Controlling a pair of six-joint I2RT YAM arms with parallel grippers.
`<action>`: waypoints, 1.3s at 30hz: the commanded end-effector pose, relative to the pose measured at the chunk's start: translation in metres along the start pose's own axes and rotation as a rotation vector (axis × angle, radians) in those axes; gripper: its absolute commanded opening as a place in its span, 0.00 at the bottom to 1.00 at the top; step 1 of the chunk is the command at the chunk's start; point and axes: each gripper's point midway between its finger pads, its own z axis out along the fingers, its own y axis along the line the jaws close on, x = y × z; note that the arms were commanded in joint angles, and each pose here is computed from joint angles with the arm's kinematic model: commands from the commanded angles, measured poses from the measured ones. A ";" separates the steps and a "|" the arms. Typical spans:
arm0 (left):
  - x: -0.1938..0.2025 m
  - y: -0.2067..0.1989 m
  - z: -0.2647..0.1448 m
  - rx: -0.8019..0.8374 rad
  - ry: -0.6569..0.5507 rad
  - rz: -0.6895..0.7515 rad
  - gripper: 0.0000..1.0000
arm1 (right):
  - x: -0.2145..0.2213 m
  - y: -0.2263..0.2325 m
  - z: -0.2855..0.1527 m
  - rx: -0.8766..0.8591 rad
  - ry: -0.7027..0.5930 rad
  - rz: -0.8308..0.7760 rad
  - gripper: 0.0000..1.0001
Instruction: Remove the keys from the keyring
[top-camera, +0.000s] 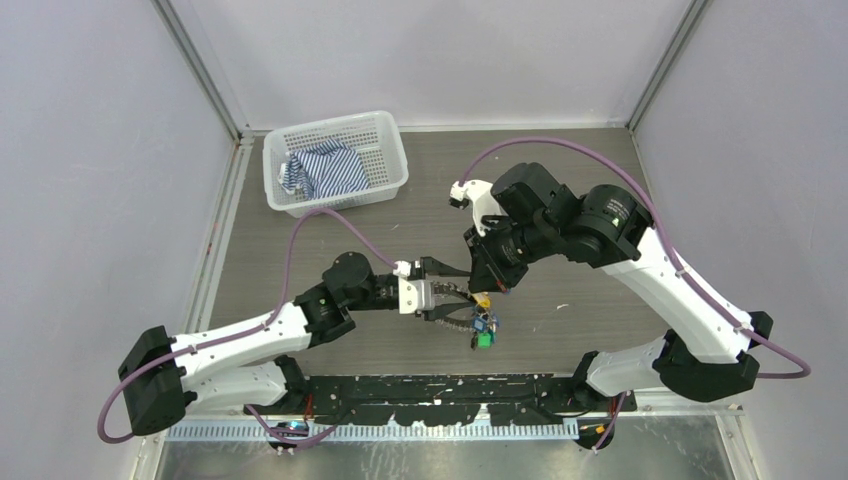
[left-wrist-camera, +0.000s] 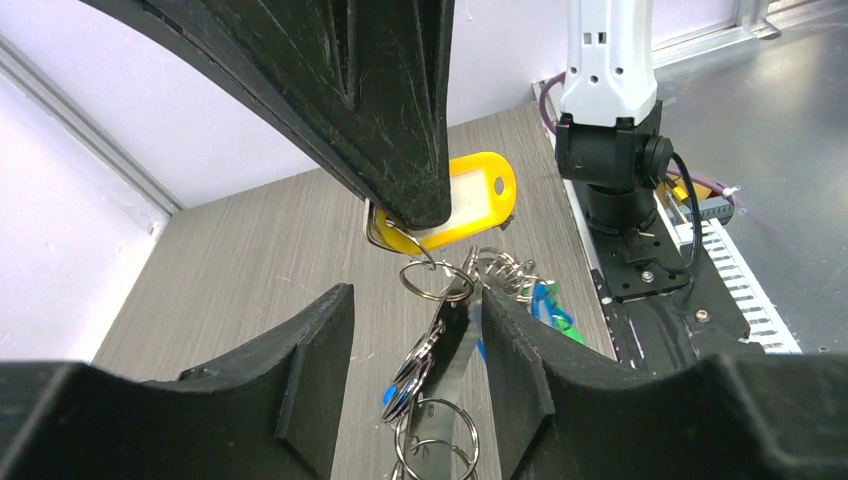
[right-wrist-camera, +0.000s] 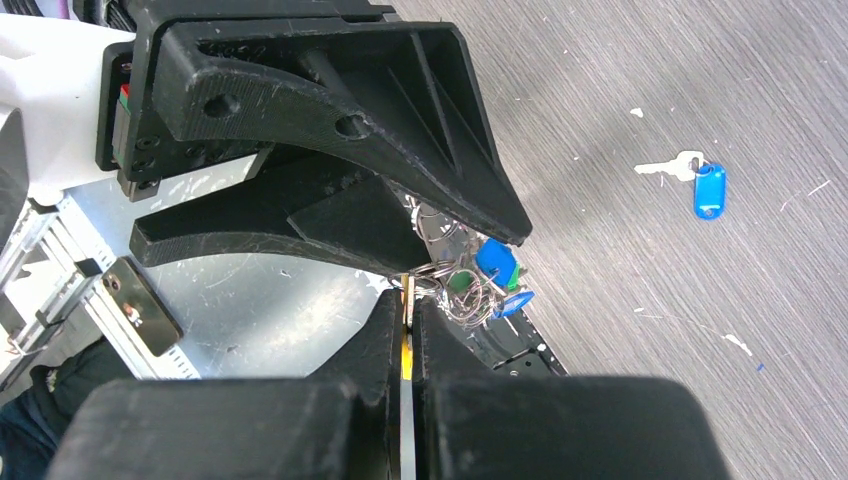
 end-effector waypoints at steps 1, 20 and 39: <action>-0.025 0.013 -0.001 -0.069 -0.098 0.058 0.51 | -0.016 0.011 -0.010 -0.036 -0.068 -0.019 0.01; -0.025 0.009 -0.001 -0.058 -0.115 0.065 0.45 | -0.017 0.009 -0.012 -0.017 -0.080 -0.029 0.01; -0.019 0.003 0.002 -0.047 -0.097 0.033 0.20 | -0.020 0.000 -0.018 0.034 -0.128 -0.033 0.01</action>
